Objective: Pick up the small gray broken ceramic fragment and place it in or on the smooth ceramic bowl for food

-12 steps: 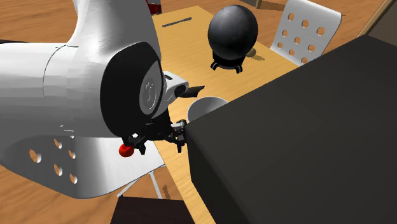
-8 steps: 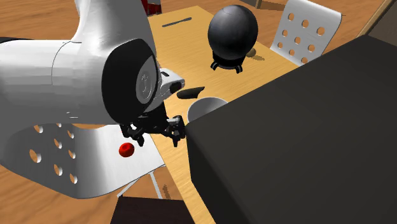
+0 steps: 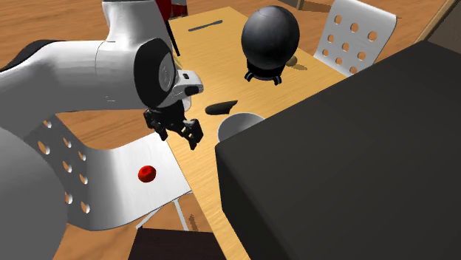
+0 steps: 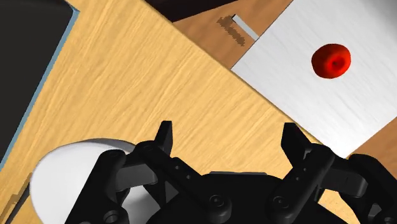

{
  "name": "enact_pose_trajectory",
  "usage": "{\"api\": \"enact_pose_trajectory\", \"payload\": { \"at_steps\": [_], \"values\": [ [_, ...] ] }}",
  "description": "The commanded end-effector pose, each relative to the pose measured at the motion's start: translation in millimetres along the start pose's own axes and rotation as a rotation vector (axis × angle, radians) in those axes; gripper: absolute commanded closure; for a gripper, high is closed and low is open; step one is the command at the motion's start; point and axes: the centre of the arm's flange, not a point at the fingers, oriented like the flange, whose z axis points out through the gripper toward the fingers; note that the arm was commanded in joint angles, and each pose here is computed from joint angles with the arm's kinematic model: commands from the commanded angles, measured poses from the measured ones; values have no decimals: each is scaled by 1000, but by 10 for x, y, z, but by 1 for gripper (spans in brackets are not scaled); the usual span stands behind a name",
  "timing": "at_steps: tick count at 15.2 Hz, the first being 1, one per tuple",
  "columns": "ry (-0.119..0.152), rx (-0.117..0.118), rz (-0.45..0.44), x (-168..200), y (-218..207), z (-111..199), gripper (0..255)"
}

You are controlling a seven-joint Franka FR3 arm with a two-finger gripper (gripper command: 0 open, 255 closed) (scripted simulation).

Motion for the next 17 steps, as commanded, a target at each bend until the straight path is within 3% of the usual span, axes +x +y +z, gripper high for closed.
{"api": "enact_pose_trajectory", "payload": {
  "at_steps": [1, 9, 17],
  "values": [
    [7, 2, 93, 241, -76, 66, 0],
    [34, 4, 437, 1194, -336, 295, 0],
    [61, 6, 781, 2184, -258, 498, 0]
  ]
}}
